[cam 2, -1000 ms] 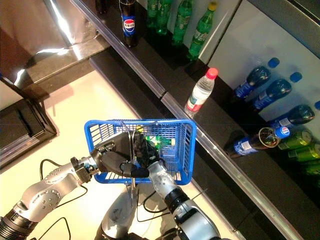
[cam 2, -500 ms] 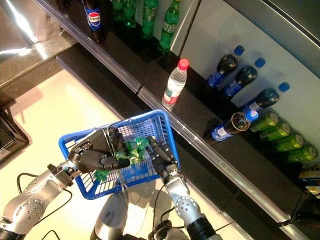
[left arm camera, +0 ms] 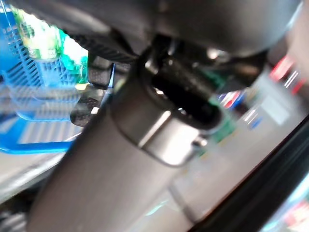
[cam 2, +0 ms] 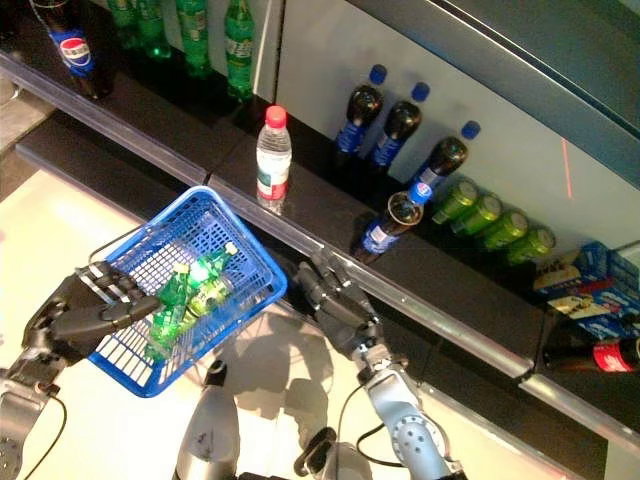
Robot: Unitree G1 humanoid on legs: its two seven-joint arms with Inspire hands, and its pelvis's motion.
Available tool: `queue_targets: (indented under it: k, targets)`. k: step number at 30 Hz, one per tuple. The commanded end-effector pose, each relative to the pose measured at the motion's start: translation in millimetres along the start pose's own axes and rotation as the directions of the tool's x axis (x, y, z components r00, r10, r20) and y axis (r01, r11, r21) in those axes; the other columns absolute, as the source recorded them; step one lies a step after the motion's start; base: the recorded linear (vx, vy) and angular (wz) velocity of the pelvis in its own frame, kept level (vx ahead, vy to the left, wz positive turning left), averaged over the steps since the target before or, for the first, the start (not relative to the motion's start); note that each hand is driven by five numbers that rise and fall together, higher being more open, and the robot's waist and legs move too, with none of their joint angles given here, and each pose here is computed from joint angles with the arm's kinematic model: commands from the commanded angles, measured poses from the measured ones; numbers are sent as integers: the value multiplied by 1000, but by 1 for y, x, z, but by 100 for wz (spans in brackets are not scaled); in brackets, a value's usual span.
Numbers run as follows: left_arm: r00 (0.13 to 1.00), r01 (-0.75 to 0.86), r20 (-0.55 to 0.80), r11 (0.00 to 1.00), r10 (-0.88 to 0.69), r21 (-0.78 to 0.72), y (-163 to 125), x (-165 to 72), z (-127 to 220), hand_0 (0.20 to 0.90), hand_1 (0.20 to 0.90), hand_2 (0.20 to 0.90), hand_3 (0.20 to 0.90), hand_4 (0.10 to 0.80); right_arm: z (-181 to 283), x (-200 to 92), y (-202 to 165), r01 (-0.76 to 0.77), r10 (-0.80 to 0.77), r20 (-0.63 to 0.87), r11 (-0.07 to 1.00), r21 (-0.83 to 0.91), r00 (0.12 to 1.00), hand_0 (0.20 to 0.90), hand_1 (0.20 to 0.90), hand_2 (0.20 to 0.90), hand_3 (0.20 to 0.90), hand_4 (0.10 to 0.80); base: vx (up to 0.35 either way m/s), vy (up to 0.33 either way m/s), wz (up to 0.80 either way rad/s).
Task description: Pick up the drink and place into the basket.
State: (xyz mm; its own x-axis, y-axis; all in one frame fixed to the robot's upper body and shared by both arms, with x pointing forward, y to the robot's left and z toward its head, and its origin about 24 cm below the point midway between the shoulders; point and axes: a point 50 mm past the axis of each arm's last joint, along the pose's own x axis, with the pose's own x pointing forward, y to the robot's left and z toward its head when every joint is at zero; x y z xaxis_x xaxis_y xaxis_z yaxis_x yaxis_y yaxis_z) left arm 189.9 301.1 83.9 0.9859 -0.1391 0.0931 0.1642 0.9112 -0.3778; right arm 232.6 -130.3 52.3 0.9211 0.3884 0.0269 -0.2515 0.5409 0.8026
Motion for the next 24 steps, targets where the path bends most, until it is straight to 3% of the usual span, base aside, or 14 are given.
queue_targets:
  k: [1,5,13,16,19,24]
  targets:
    - [695,343,533,874,-482,344,-69,8,91,300,300,300,200,100,-8,12,44,-341,340,16,939,49,940,900,900,900,900,800,-54,-44,13]
    - [787,199,497,913,-365,355,-52,9,73,300,300,300,200,100,-15,11,41,-368,368,23,927,75,930,900,900,900,900,800,-40,-15,-1]
    - [918,-95,396,981,21,169,-14,4,11,300,300,300,200,100,-41,-10,0,-274,273,-104,962,8,956,900,900,900,900,800,-90,-25,-16]
    - [931,-169,344,981,126,98,-2,-1,-13,300,300,300,200,100,-48,-19,-16,-225,218,-154,974,-26,964,900,900,900,900,800,-60,-32,-16]
    - [930,-330,177,944,323,9,18,-17,-64,300,300,300,200,100,-63,-41,-54,-103,66,-258,986,-132,964,900,900,900,900,800,-72,-26,-13]
    - [843,-535,-62,819,535,-207,33,-38,-123,300,300,300,200,100,-74,-65,-99,121,-214,-317,950,-288,924,900,900,900,900,800,-48,-12,-7]
